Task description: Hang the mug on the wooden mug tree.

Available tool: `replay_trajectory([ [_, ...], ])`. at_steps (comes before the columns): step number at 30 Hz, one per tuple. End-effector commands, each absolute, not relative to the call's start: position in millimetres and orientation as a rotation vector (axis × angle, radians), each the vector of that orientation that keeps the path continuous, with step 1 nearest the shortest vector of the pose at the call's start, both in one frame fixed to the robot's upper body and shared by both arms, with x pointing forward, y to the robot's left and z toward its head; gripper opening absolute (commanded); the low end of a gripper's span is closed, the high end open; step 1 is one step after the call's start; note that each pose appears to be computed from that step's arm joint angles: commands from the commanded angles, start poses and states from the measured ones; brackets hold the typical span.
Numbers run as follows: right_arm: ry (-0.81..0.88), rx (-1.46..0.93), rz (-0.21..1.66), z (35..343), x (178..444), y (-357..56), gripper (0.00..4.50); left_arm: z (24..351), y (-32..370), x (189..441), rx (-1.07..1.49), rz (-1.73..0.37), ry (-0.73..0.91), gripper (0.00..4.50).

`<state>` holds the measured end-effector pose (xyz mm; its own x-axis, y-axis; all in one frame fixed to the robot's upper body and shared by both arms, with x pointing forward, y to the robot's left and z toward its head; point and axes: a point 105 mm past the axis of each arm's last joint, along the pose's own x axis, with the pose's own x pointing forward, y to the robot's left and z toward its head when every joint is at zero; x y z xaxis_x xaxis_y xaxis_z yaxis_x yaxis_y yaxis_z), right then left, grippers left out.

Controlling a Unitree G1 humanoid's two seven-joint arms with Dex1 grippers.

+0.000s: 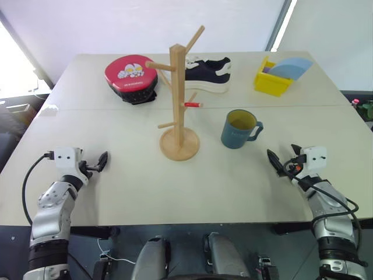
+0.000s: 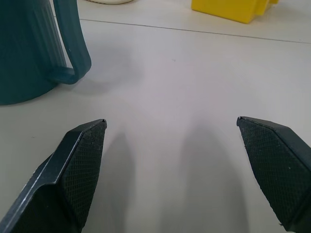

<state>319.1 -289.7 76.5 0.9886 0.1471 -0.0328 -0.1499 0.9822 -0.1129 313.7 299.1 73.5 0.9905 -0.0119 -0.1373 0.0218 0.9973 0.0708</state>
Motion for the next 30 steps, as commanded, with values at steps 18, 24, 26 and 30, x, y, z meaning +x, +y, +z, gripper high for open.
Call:
replay_trajectory([
  [18,-0.034,-0.137,0.213,94.0,324.3,-276.3,4.46,87.3,271.4,300.7,0.073,-0.185,0.086,4.5],
  [24,-0.069,-0.109,0.275,100.6,325.3,-255.1,4.46,98.4,189.2,266.3,0.016,-0.648,0.101,4.5],
  [26,-0.077,-0.104,0.295,101.7,325.8,-247.1,4.46,103.1,159.2,255.1,0.034,-0.804,0.107,4.5],
  [30,-0.113,-0.097,0.257,108.8,331.6,-246.5,4.46,126.0,98.6,239.5,0.067,-1.084,0.048,4.5],
])
